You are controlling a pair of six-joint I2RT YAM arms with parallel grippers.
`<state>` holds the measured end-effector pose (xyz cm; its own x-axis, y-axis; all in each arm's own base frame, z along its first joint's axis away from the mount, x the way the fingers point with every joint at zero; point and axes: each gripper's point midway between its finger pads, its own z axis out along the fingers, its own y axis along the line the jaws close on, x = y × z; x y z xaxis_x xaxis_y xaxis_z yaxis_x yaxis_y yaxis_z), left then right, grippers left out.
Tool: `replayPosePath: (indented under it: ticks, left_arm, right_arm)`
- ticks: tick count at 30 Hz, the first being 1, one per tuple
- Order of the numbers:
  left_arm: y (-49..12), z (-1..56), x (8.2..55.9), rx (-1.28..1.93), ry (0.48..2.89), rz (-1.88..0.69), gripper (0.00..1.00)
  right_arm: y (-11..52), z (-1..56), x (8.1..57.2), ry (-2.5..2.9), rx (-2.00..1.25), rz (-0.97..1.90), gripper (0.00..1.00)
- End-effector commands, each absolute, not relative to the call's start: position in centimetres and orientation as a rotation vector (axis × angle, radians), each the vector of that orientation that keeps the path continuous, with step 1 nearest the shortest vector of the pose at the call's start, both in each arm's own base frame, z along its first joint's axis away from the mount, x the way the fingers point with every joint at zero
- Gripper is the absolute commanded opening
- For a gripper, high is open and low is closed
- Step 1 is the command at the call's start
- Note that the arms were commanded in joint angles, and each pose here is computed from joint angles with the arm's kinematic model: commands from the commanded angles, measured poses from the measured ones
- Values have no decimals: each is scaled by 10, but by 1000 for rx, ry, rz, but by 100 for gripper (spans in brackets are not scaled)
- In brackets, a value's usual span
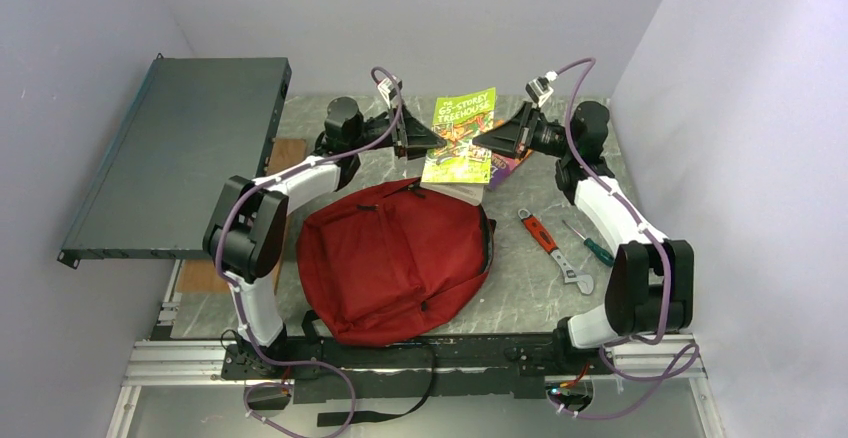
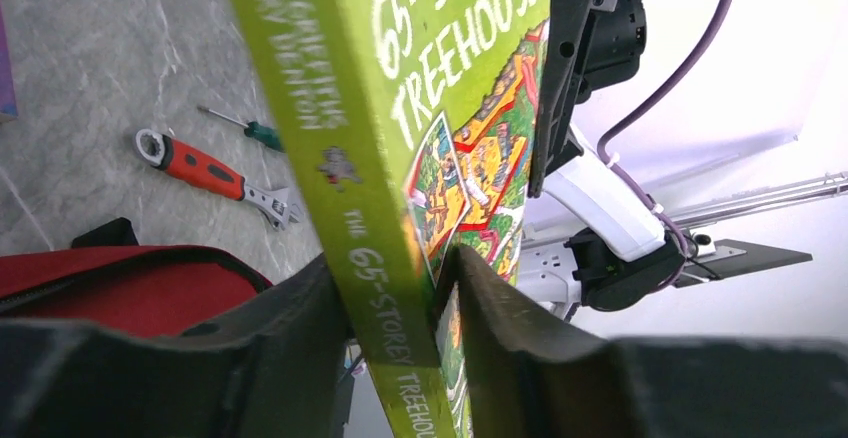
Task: Pack the student bag
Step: Pick up the book from the center of the board.
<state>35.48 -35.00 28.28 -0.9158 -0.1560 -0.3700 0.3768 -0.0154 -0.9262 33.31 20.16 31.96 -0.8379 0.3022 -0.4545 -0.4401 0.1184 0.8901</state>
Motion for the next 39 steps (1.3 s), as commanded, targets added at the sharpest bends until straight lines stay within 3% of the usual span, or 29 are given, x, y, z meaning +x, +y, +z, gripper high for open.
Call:
replayPosePath:
  ticks: [1, 4, 7, 9, 13, 23, 36, 39]
  left_arm:
    - [-345, 319, 328, 402, 1797, -1992, 38]
    - [-338, 319, 325, 391, 1819, -1927, 25]
    - [-330, 314, 322, 370, 1860, -1847, 15]
    - [-326, 317, 318, 393, 1852, -1789, 11]
    - [-318, 323, 299, 459, 1858, -1720, 8]
    - [-323, 353, 231, 677, 1724, -1847, 7]
    - [-323, 380, 210, 754, 1625, -1885, 4]
    - [-321, 383, 213, 744, 1620, -1822, 2]
  right_arm:
    - [204, 321, 317, 1823, -246, 1701, 9]
    - [200, 298, 312, 1909, -227, 1607, 38]
    - [194, 279, 306, 1987, -186, 1520, 54]
    - [188, 268, 304, 2037, -147, 1435, 65]
    - [179, 253, 303, 2068, -137, 1308, 99]
    - [220, 291, 263, 1735, -401, 1670, 100]
    - [250, 327, 207, 1551, -566, 1845, 100]
    - [247, 330, 199, 1529, -553, 1883, 94]
